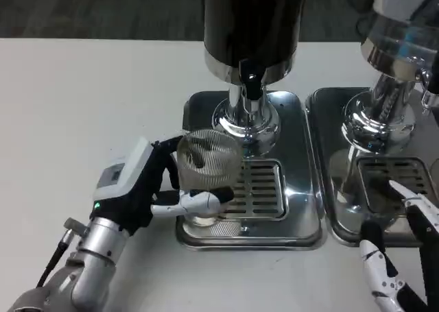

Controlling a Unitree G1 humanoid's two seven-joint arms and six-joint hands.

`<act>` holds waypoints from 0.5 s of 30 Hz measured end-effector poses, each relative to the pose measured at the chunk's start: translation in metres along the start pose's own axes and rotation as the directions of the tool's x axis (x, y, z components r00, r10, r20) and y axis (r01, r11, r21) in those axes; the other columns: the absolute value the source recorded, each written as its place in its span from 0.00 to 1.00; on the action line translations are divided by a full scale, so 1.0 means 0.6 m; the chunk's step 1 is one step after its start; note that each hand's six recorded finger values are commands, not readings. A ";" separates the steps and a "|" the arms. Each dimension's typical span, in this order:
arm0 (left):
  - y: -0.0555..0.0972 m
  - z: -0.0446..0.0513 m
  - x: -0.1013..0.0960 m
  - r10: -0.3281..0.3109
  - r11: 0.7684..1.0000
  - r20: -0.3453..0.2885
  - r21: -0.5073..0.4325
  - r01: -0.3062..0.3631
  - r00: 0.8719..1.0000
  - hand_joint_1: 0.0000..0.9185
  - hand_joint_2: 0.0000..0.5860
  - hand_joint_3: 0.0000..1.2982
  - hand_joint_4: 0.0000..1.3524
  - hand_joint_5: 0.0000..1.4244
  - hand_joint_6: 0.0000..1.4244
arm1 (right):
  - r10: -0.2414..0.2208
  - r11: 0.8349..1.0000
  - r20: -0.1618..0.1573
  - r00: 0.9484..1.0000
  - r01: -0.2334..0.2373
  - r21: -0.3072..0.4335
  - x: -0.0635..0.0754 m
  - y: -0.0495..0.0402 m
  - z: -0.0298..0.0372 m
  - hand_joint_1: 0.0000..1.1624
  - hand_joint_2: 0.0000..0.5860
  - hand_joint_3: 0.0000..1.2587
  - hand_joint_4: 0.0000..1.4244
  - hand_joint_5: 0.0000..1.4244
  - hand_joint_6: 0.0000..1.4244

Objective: Grasp the cup under the faucet to collect the drink, then remove the cup.

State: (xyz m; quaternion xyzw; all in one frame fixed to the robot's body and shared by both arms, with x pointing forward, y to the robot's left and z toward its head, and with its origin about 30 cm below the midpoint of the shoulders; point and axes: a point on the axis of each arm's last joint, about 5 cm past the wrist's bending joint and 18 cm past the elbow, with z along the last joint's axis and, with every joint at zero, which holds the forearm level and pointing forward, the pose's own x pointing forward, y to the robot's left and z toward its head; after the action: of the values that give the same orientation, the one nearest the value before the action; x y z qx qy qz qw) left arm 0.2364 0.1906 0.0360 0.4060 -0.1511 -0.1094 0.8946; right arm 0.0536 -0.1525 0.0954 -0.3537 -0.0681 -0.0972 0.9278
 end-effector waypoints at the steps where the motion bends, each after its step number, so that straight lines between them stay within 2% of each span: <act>1: 0.000 0.002 0.005 -0.006 1.000 0.000 0.003 0.006 1.000 0.42 0.26 0.39 0.49 0.67 0.89 | -0.003 1.000 -0.003 1.000 0.003 0.002 -0.002 0.001 0.001 0.27 0.73 0.22 0.18 0.12 0.09; 9: -0.009 0.014 0.024 -0.033 0.999 0.011 0.012 0.033 0.999 0.42 0.26 0.39 0.48 0.66 0.89 | -0.021 1.000 -0.007 1.000 0.021 0.010 -0.007 0.001 0.010 0.27 0.73 0.22 0.18 0.12 0.09; 15: -0.012 0.021 0.036 -0.054 0.998 0.014 0.024 0.054 0.998 0.37 0.27 0.30 0.39 0.59 0.79 | -0.024 1.000 -0.019 1.000 0.024 0.004 -0.012 0.000 0.010 0.27 0.73 0.22 0.18 0.12 0.09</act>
State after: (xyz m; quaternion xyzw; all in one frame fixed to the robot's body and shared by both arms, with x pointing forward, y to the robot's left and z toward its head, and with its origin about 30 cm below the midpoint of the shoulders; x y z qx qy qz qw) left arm 0.2513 0.1706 0.0422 0.4196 -0.1477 -0.1347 0.8854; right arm 0.0460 -0.1475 0.0985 -0.3501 -0.0639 -0.1113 0.9279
